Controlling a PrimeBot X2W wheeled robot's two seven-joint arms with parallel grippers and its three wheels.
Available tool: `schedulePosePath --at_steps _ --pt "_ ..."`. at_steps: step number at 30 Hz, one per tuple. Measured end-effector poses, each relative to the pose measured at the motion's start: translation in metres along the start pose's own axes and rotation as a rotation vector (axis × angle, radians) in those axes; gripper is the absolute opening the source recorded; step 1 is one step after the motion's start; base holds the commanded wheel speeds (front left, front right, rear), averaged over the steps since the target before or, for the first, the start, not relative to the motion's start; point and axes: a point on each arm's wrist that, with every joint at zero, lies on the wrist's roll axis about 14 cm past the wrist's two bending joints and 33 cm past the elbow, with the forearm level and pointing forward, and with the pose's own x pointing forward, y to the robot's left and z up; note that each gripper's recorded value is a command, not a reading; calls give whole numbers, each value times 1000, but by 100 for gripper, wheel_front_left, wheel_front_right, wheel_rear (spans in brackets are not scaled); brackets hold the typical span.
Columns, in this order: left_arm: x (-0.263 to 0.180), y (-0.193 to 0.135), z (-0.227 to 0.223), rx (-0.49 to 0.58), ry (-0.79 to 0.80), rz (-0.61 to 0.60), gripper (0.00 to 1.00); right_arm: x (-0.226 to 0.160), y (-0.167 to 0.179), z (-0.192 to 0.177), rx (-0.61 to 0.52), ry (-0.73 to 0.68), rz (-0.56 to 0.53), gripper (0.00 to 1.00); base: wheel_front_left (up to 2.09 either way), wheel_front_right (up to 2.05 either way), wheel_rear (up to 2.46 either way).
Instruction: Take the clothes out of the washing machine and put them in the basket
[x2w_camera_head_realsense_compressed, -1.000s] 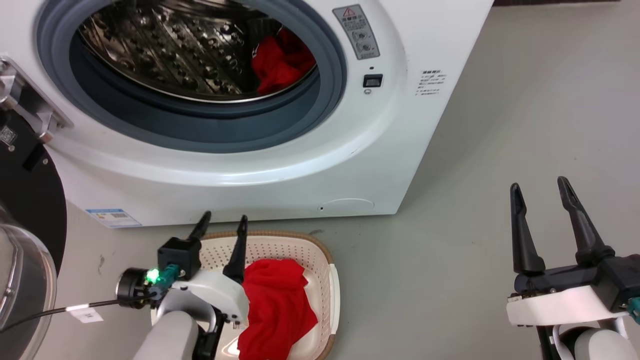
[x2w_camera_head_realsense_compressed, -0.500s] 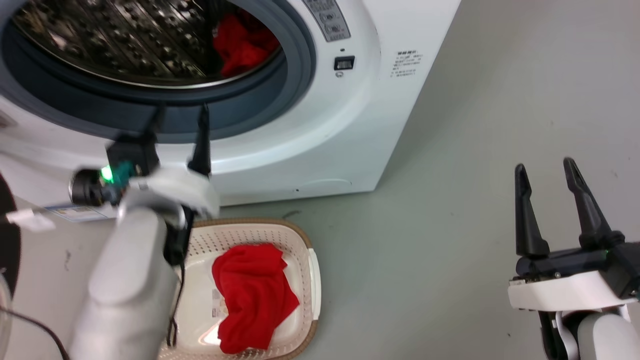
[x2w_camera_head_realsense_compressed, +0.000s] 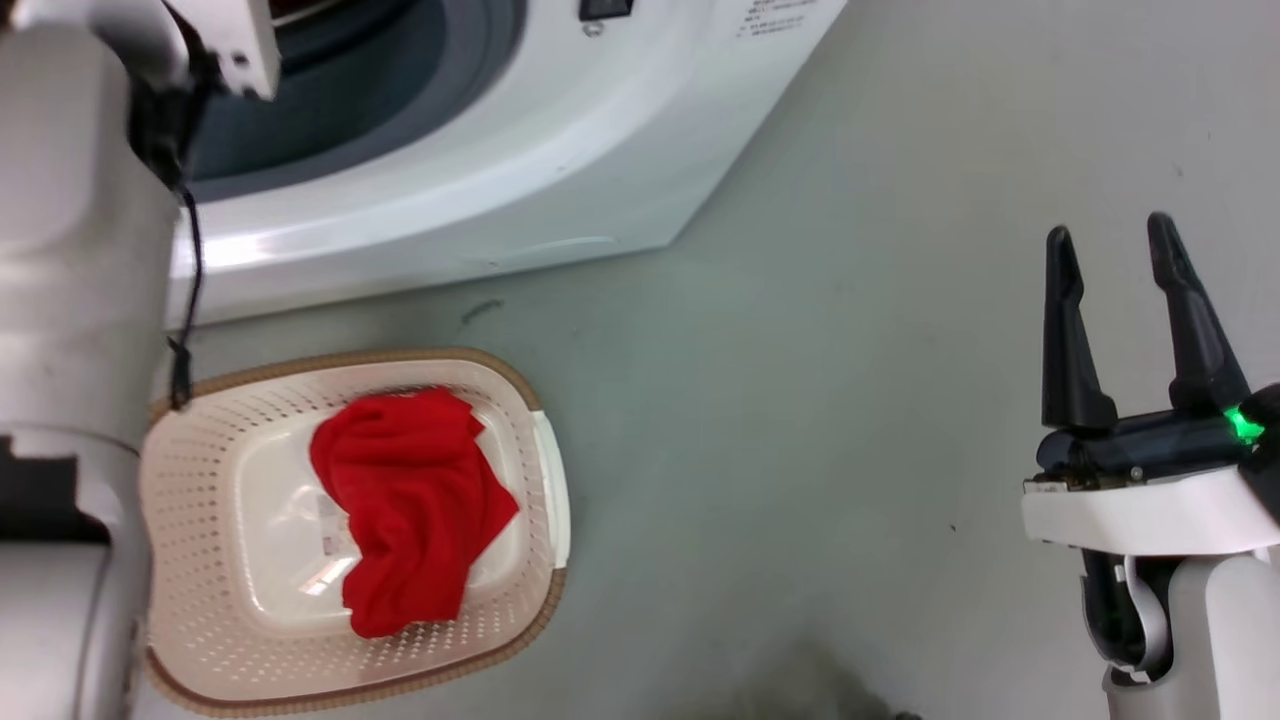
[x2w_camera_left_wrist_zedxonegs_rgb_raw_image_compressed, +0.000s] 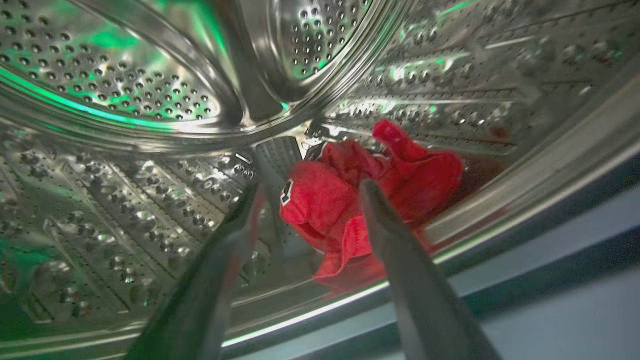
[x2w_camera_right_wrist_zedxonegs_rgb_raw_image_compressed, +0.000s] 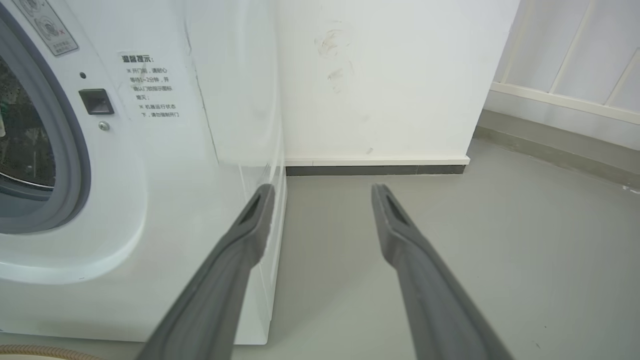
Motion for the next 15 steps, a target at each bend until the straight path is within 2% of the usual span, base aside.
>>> schedulePosePath --at_steps 5,9,15 --pt "33 0 -16 -29 129 -15 100 4 -10 -16 -11 39 -28 100 0 0 0" --pt "51 -10 -36 -91 254 -48 100 5 -14 -27 -19 68 -38 100 0 0 0" --pt "66 -7 -62 -101 394 -55 100 3 -19 -41 -21 109 -52 100 0 0 0"
